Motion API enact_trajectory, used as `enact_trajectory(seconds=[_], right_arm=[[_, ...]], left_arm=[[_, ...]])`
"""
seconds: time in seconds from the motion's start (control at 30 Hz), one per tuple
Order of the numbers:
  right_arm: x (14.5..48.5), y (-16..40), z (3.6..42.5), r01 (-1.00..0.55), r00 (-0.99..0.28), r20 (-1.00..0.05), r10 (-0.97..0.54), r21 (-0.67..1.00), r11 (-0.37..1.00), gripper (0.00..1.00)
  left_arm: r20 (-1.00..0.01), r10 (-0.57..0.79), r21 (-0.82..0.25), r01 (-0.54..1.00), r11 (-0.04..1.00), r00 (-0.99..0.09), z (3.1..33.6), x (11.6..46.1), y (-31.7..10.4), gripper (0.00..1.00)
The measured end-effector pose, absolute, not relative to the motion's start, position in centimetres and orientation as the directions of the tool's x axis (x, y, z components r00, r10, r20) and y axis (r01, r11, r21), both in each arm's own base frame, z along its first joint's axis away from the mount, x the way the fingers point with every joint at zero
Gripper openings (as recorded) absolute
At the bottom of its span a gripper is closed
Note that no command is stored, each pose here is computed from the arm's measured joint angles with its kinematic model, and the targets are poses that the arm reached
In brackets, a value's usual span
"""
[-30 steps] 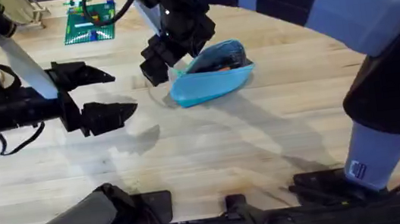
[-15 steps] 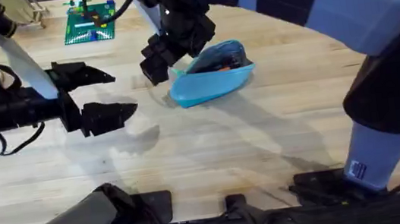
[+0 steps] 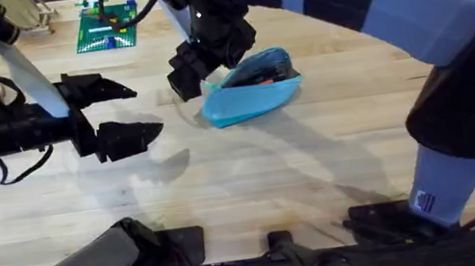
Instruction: Unzip the bag, pick up the pens from the table one at a time and place them inside, then zip the bag closed.
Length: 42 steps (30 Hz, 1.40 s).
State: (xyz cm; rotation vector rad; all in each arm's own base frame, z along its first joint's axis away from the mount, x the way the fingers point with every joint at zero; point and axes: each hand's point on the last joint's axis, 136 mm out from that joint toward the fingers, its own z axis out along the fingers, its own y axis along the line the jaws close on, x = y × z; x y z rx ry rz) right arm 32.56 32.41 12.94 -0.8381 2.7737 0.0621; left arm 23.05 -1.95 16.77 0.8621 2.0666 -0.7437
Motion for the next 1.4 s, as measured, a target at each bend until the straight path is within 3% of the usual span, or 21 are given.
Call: enact_trajectory(seconds=[0.67, 1.4], right_arm=[[31.8, 32.9, 11.9, -0.569, -0.795, -0.217, -0.567, -0.057, 0.820, 0.853], [31.4, 34.3, 12.0, -0.573, -0.799, -0.234, -0.554, 0.015, 0.820, 0.835]], left_arm=[[-0.814, 0.325, -0.214, 0.769, 0.602, -0.481, 16.8, 23.0, -1.9, 0.993], [-0.813, 0.327, -0.214, 0.769, 0.602, -0.482, 16.7, 23.0, -1.9, 0.993]])
